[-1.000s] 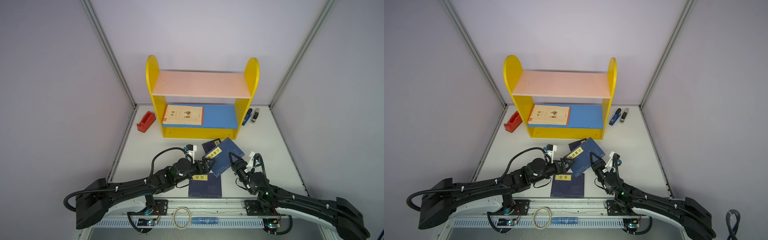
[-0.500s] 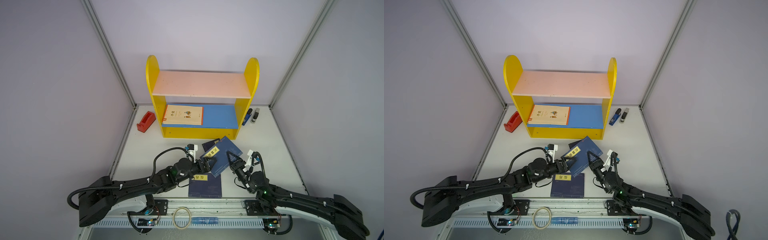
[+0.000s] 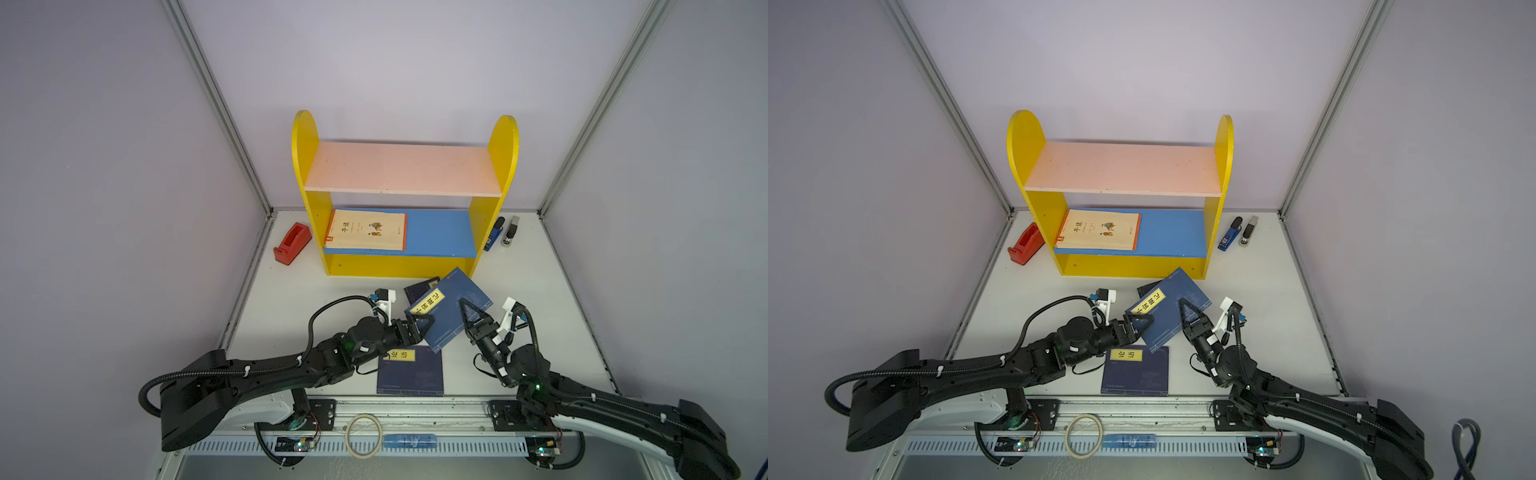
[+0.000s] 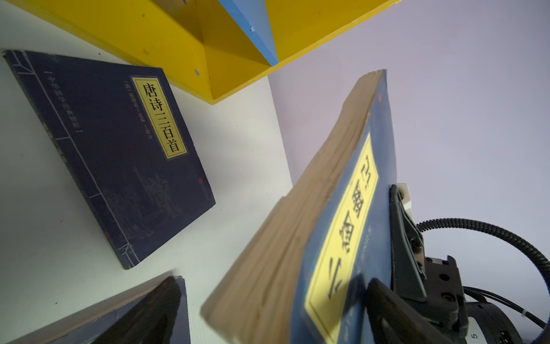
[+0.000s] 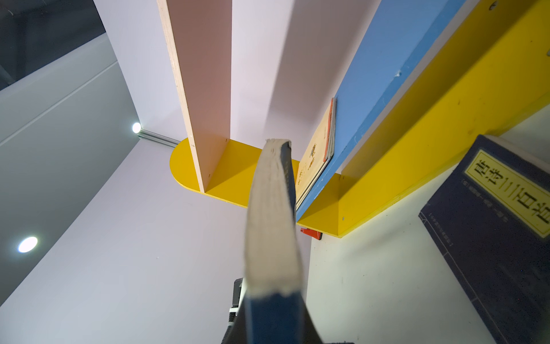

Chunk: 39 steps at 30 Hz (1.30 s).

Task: Stacking books/files
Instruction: Place the book on the bookshelf.

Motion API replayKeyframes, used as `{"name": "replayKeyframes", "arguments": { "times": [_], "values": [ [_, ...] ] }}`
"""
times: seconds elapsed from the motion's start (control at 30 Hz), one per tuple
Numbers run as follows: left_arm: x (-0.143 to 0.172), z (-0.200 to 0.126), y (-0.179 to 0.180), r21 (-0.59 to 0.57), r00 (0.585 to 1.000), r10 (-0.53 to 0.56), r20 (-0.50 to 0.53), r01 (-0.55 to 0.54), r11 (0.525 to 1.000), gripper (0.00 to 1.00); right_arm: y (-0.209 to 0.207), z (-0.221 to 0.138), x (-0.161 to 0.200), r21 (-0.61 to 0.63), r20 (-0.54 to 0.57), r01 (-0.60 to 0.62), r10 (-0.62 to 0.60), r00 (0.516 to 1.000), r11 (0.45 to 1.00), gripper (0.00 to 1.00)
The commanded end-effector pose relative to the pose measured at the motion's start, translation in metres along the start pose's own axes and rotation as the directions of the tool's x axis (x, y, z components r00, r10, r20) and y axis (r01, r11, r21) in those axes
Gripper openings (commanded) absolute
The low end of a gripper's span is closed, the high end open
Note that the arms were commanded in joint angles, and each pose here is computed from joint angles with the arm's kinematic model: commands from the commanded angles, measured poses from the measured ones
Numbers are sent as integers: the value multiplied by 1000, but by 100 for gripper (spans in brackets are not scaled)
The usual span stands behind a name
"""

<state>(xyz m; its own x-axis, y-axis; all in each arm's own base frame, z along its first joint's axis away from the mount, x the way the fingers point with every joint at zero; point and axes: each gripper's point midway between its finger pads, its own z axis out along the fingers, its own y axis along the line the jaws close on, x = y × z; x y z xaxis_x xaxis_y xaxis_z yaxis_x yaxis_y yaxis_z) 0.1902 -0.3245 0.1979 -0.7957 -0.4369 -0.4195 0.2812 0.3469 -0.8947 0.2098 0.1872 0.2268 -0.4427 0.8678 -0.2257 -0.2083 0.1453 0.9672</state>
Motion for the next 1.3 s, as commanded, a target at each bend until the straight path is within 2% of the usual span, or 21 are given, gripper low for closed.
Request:
{"name": "replayKeyframes", "arguments": {
  "times": [0.0, 0.1, 0.2, 0.23, 0.4, 0.63, 0.67, 0.7, 0.77, 0.8, 0.83, 0.9, 1.07, 1.27],
  "values": [
    [-4, 0, -13, 54, 1000, 1, 11, -1, 999, 100, 3, 3, 0, -7, 7, -25, 25, 1000, 1000, 0],
    [-4, 1, -18, 75, 1000, -1, 12, 0, 997, 98, 0, 8, 7, -1, -11, -31, 31, 999, 1000, 0],
    [-5, 2, -21, 86, 1000, 0, 13, -1, 996, 87, -7, 11, 10, 21, -6, -32, 32, 999, 999, 0],
    [-6, 2, -22, 88, 1000, 0, 13, -2, 996, 82, -10, 12, 10, 33, 0, -30, 30, 1000, 999, 0],
    [-7, 2, -20, 69, 1000, -8, 14, 7, 998, 36, -31, 12, 5, 112, 48, -36, 30, 998, 993, 0],
    [-13, -2, -15, 38, 1000, -18, 24, 17, 999, 2, -34, 12, 8, 125, 37, -30, 26, 999, 992, 0],
    [-15, -3, -16, 43, 1000, -18, 24, 16, 999, 0, -32, 13, 8, 121, 32, -25, 21, 999, 992, 0],
    [-17, -4, -17, 48, 1000, -17, 23, 16, 999, 0, -30, 13, 8, 117, 29, -16, 13, 999, 993, 5],
    [-20, -8, -19, 60, 1000, -13, 18, 12, 998, 0, -31, 11, 6, 124, 34, -5, 1, 999, 992, 40],
    [-22, -10, -21, 67, 1000, -11, 17, 10, 998, 0, -32, 10, 3, 130, 44, 2, -8, 999, 991, 52],
    [-24, -13, -21, 69, 1000, -9, 15, 8, 998, 0, -32, 7, 0, 132, 56, 13, -20, 998, 991, 55],
    [-30, -19, -24, 86, 1000, -7, 9, 6, 996, 0, -26, 3, -8, 116, 71, 58, -67, 995, 992, 54],
    [-48, -38, -28, 78, 1000, 13, -20, -11, 997, 0, 6, -8, -23, 78, 49, 187, -191, 980, 979, 64],
    [-68, -65, -50, 112, 998, 62, -8, -61, 992, 0, 45, -5, -19, 4, -77, 260, -259, 963, 966, 65]
  ]
}}
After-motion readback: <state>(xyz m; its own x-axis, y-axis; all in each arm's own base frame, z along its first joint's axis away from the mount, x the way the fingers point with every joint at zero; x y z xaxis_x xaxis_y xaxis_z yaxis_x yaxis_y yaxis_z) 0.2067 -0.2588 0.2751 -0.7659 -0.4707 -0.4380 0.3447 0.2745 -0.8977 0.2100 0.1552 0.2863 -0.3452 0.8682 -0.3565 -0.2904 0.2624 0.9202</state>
